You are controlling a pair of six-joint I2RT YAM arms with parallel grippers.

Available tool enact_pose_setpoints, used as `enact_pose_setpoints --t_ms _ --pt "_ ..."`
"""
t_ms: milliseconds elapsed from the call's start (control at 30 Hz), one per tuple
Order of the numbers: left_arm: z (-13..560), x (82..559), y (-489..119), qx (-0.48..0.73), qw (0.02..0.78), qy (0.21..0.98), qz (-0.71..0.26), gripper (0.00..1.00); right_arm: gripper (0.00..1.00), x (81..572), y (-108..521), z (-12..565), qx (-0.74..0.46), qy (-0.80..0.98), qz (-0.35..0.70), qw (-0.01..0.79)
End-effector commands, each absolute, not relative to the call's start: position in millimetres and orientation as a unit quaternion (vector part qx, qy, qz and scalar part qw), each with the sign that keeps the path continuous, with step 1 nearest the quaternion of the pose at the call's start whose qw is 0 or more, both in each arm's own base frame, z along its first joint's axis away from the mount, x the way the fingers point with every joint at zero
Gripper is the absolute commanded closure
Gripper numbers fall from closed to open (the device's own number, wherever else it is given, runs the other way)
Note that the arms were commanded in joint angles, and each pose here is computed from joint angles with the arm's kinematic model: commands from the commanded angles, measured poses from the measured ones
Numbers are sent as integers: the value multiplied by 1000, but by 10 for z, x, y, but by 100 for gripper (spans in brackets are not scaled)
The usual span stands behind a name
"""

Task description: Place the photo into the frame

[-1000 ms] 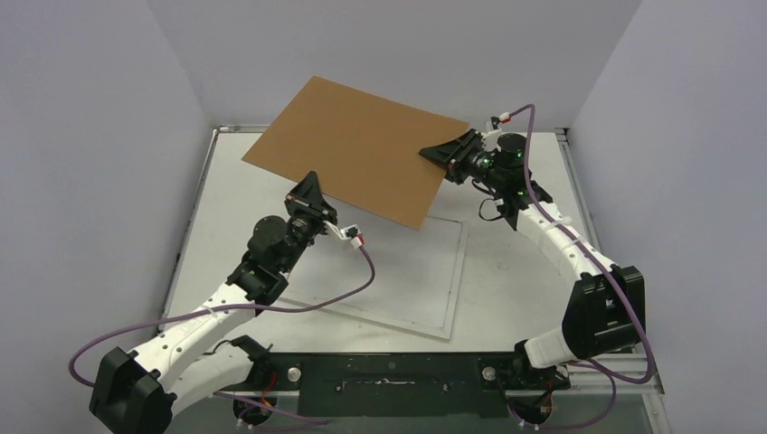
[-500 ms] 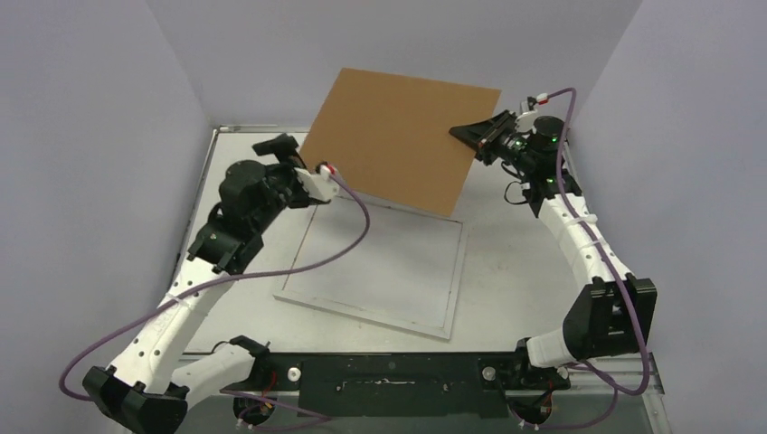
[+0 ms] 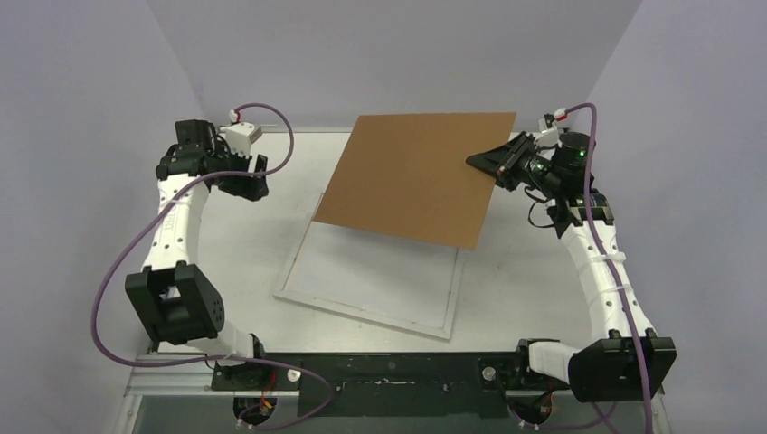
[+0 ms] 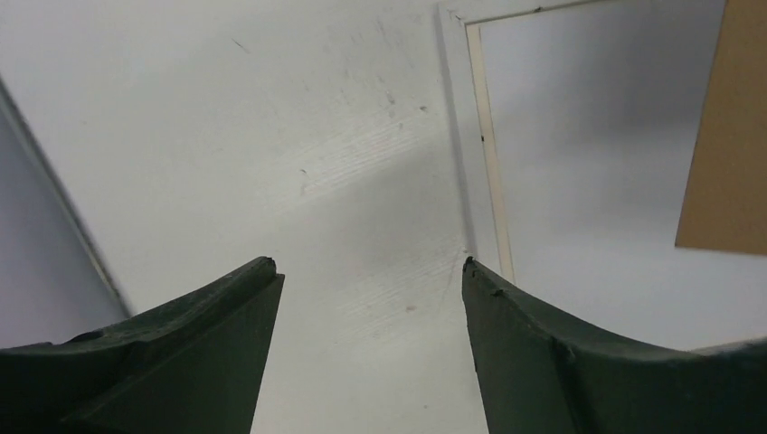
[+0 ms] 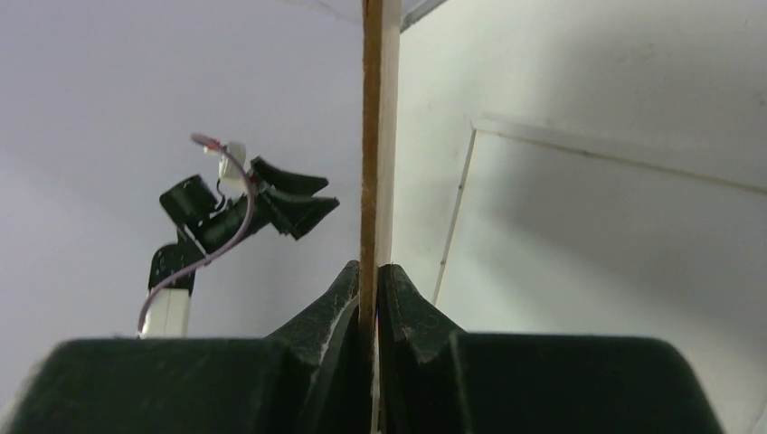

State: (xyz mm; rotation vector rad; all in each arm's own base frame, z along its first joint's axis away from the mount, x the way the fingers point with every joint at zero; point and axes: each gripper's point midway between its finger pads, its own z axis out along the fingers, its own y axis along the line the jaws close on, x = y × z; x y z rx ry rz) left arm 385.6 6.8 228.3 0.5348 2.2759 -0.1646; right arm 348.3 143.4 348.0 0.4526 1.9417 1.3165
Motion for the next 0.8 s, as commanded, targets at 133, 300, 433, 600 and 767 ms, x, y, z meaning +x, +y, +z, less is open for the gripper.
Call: enact_pose_setpoints --t_ms 133,300,433,600,767 --pt "1839 3846 -142 142 328 915 -187 45 95 2939 1612 3478 142 763 539 327" --pt "1512 3813 -181 123 296 924 -208 53 95 2816 1735 3233 135 776 537 302" --pt "1309 3769 -209 110 272 931 -218 55 95 2765 1952 3044 117 790 529 288" --pt "1131 3721 -218 108 251 939 -210 57 95 2808 2037 2948 109 793 524 291" --pt "972 3654 -271 113 236 943 -203 61 95 2864 2047 2897 110 791 525 295"
